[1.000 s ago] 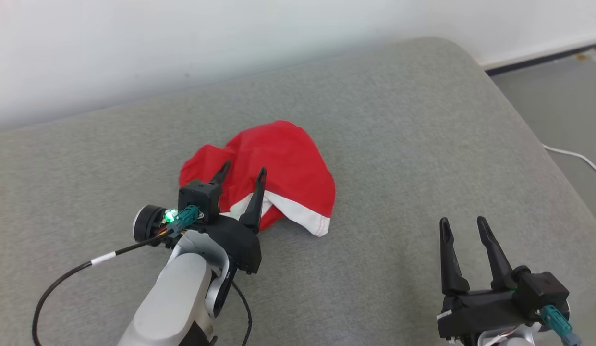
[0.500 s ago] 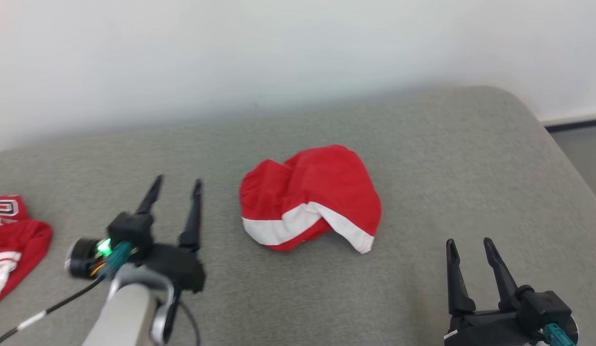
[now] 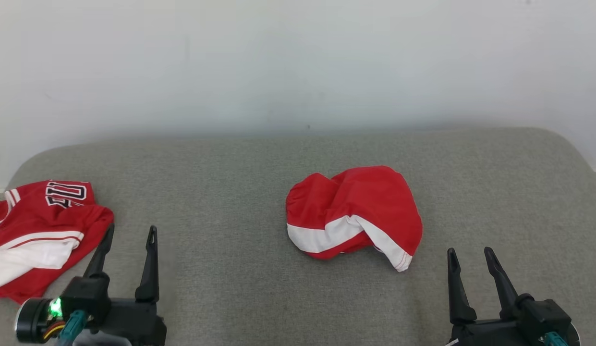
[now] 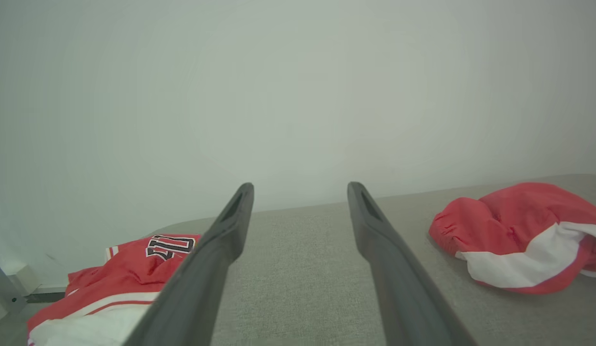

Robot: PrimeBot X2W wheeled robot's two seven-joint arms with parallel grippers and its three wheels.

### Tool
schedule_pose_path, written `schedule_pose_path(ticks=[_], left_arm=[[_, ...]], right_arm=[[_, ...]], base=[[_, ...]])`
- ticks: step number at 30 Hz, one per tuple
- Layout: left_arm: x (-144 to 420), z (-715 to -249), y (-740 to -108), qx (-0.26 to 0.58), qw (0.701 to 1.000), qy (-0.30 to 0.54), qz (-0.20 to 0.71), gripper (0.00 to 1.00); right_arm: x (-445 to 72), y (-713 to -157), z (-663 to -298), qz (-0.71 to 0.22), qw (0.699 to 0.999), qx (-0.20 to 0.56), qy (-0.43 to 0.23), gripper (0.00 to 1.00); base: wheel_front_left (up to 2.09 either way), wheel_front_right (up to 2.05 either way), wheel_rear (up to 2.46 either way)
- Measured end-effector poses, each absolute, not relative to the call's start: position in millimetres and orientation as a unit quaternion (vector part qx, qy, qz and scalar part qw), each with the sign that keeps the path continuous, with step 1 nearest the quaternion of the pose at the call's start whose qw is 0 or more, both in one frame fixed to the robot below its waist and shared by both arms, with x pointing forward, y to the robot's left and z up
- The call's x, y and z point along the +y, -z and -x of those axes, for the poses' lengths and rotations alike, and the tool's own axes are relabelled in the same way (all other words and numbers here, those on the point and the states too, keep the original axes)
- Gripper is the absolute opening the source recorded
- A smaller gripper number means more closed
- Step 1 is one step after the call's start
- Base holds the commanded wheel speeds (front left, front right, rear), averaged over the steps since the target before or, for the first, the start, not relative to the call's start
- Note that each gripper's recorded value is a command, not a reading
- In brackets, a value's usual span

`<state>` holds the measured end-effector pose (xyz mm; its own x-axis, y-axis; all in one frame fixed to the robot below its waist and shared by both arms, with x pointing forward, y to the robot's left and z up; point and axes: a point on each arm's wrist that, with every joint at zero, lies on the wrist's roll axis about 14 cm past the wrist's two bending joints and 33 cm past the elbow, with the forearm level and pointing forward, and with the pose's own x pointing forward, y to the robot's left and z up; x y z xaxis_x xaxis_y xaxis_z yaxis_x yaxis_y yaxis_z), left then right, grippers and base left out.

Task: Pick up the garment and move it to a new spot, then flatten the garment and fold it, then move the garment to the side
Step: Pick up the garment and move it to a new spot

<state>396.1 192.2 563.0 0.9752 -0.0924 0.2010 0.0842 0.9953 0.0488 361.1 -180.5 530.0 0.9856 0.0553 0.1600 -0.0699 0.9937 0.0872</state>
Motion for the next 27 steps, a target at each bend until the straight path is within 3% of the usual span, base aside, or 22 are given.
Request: schedule_pose_path(ticks=[9,15,27], left_arm=[[210,-370,-570,-0.122,0.993,0.009,-0.008,1.00],[210,-356,-553,-0.102,0.994,0.007,-0.041,1.00],[199,-341,-535,-0.081,0.997,0.008,-0.009,1.00]], right_arm=[[-173,-536,-360,-0.048,0.994,-0.087,-0.043,1.00],[-178,-536,-358,-0.048,0.994,-0.088,-0.035,1.00],[-185,-534,-352,-0.047,0.995,-0.086,-0.024,1.00]], base=[[0.00,0.00,0.00],[0.00,0.00,0.00],[0.00,0.00,0.00]])
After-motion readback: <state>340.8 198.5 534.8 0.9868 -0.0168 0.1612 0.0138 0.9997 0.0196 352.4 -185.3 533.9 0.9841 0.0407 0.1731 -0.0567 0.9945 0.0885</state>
